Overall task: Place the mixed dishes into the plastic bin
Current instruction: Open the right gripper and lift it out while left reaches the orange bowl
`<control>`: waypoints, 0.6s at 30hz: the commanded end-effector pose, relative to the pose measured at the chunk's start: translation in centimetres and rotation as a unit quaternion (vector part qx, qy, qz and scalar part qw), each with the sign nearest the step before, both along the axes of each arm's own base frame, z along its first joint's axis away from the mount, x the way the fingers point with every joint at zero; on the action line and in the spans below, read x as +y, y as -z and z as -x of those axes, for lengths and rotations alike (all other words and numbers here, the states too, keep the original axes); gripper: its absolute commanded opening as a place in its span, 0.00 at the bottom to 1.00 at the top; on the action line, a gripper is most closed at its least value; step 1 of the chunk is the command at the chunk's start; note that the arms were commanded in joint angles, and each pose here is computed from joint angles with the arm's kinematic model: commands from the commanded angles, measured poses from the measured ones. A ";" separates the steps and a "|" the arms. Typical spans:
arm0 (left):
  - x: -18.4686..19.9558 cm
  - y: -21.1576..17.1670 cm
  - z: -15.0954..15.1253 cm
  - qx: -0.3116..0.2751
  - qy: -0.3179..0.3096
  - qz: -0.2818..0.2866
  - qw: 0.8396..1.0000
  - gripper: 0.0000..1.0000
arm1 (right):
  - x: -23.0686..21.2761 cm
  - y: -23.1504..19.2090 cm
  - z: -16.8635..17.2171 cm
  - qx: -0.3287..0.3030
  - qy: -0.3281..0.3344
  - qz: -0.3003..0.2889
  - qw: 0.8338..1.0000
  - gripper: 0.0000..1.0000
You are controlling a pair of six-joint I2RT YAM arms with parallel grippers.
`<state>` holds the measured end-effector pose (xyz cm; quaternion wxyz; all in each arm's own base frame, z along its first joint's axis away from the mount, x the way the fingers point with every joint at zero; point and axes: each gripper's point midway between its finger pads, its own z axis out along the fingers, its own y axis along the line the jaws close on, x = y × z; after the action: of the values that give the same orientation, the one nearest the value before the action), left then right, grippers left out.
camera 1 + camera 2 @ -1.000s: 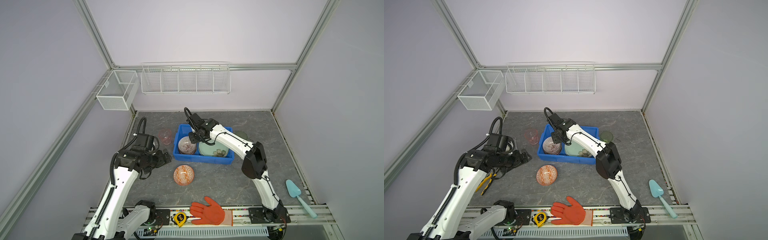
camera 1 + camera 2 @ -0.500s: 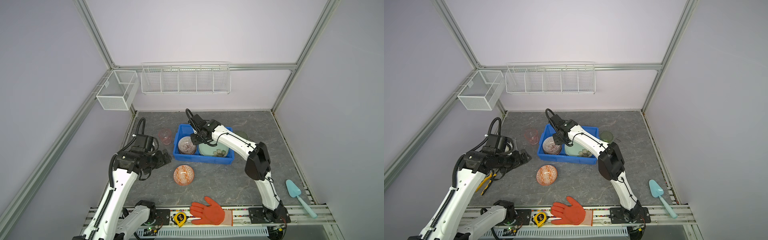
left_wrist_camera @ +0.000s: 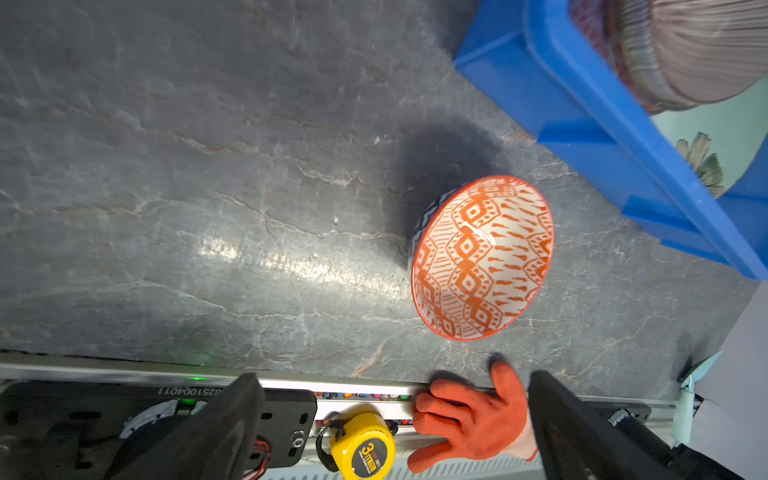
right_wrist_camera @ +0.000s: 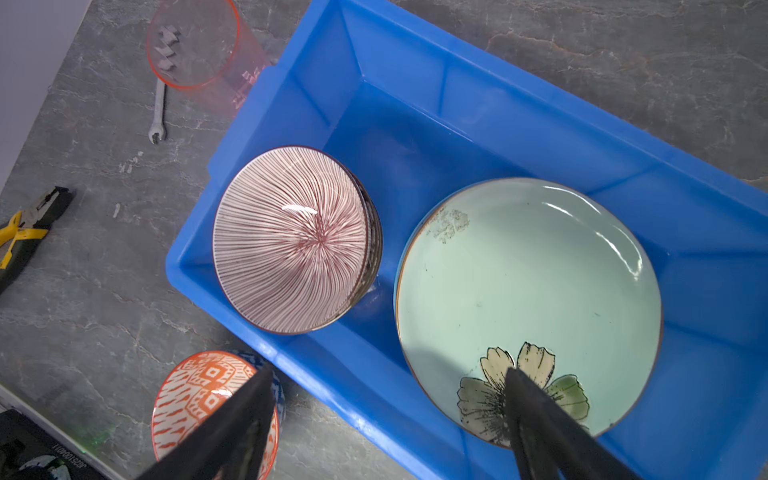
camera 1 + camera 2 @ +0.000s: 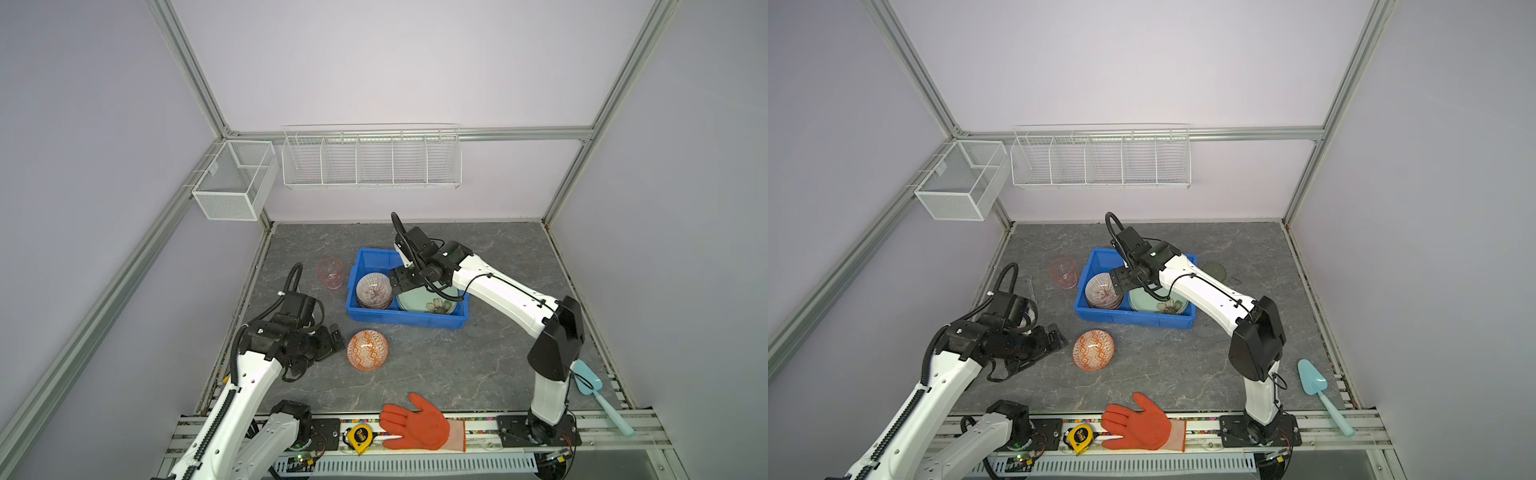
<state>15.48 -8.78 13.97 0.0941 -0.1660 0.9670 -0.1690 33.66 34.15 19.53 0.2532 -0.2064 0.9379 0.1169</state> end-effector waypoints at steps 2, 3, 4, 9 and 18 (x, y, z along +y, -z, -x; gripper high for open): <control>-1.2 1.1 0.1 0.000 -0.020 0.014 1.000 1.00 | -1.7 -0.9 1.3 -0.009 0.009 -0.001 1.000 0.88; -1.4 1.4 0.1 0.000 -0.020 0.015 1.000 1.00 | -2.2 -0.9 1.7 -0.008 0.012 -0.002 1.000 0.88; -1.6 1.8 0.0 0.001 -0.020 0.015 1.000 0.99 | -2.5 -0.8 2.0 -0.008 0.014 -0.003 1.000 0.88; -2.0 2.7 -0.5 0.005 -0.018 0.013 1.000 0.91 | -4.3 -0.2 3.5 -0.001 0.020 -0.001 1.000 0.88; -2.8 3.4 -1.2 0.009 -0.003 0.012 1.000 0.74 | -7.3 0.5 5.3 -0.019 0.048 -0.019 0.998 0.88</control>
<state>16.36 -11.42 10.89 0.0781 -0.1735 0.9650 -0.1807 28.09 27.15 18.07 0.2535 -0.1791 0.9449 0.1038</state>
